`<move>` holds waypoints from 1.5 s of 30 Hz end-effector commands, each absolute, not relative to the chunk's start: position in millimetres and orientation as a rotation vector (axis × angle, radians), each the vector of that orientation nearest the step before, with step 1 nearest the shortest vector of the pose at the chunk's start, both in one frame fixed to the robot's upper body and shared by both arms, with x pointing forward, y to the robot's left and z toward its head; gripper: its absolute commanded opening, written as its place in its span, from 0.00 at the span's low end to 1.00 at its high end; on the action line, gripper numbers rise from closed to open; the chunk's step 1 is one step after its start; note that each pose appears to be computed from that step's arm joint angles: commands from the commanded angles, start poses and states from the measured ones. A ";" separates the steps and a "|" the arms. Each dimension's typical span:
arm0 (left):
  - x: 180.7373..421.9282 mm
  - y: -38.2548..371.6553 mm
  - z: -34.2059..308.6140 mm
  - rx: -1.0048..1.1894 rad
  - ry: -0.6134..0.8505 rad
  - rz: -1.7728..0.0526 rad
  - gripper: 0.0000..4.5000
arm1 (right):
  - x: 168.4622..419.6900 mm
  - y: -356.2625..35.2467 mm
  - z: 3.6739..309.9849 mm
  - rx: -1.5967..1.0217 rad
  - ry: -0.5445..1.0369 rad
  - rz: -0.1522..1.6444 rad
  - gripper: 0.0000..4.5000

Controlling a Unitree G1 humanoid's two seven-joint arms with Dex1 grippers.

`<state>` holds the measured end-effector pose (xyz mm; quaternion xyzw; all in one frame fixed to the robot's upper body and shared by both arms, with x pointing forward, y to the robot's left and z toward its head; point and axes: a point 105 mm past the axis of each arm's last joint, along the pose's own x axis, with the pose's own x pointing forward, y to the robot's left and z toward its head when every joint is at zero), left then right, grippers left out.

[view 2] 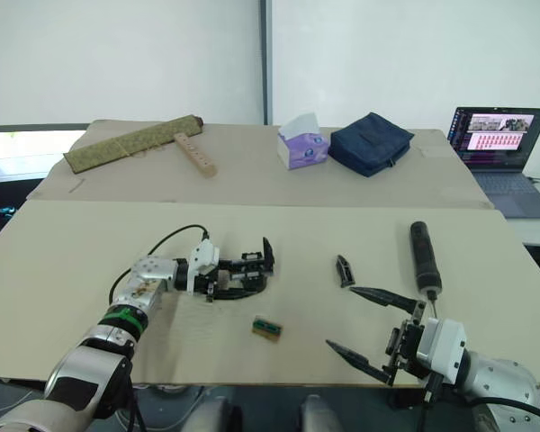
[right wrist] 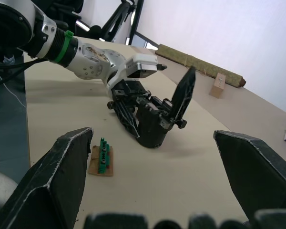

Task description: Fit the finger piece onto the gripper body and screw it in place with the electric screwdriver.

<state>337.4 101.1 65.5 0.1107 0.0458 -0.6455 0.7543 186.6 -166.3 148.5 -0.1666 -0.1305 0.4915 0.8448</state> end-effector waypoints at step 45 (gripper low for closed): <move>326.5 132.9 81.6 0.341 0.093 -1.342 0.99 | 184.3 -182.2 142.8 -0.360 -0.295 1.065 1.00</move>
